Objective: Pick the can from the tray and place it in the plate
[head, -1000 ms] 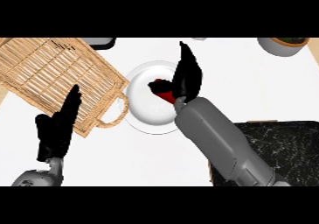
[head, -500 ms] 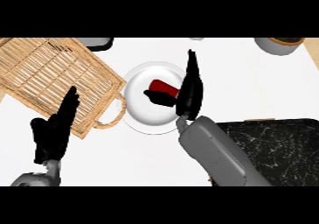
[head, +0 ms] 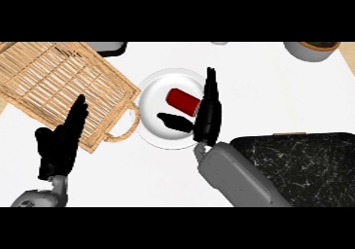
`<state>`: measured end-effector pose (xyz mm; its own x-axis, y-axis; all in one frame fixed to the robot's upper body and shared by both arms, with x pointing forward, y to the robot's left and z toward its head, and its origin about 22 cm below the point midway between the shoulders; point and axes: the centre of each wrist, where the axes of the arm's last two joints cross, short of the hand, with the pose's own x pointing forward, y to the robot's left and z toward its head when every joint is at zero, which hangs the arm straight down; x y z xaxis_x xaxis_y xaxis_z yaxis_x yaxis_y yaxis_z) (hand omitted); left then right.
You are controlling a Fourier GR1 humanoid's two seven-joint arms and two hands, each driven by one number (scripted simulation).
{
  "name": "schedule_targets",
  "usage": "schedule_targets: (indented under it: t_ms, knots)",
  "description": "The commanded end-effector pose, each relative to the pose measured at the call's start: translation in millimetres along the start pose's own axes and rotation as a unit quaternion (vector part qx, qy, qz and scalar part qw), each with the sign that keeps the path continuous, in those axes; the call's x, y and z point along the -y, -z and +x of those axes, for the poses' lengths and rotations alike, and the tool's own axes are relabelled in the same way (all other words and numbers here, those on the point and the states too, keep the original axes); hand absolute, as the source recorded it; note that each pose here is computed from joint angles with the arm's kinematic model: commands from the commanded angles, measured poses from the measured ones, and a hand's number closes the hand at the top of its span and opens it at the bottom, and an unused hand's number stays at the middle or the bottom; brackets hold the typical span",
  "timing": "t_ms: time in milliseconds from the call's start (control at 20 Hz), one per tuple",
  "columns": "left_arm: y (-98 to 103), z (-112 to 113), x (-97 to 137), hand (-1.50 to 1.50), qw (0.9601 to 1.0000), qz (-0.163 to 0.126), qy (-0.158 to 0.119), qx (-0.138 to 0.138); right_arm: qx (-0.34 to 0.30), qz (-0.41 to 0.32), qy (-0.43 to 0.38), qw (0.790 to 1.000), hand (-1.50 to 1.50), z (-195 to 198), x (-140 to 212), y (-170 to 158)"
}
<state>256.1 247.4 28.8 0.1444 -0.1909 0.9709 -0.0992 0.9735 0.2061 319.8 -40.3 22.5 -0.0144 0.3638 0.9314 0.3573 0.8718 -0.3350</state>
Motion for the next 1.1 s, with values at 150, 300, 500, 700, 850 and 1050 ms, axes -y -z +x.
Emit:
schedule_targets:
  t_ms: [150,300,500,700,850,1050]
  knots:
    - [-3.9,-26.1,11.3,0.00,0.9977,-0.001,-0.001,-0.067,-0.030,-0.026,-0.022,0.999,-1.50,-19.0,-5.6,5.7]
    - [-1.4,-22.4,13.7,0.00,0.9977,-0.009,-0.003,-0.067,-0.042,-0.031,-0.031,0.998,-1.50,-14.9,-10.7,12.0]
    - [-10.2,-35.0,10.8,0.00,0.9976,-0.005,0.002,-0.068,-0.039,-0.039,-0.042,0.998,-1.50,-24.0,-10.4,8.8]
    - [-1.5,-20.6,11.2,0.00,0.9976,-0.004,-0.001,-0.069,-0.049,-0.048,-0.051,0.996,-1.50,-40.1,-10.1,-6.0]
    - [-11.2,-39.6,6.5,0.00,0.9972,-0.005,-0.004,-0.075,-0.059,-0.055,-0.050,0.996,-1.50,-42.5,-9.6,-8.3]
    - [-11.3,-45.8,3.8,0.00,0.9970,0.011,-0.011,-0.076,-0.062,-0.055,-0.066,0.994,-1.50,-60.6,-0.4,-6.4]
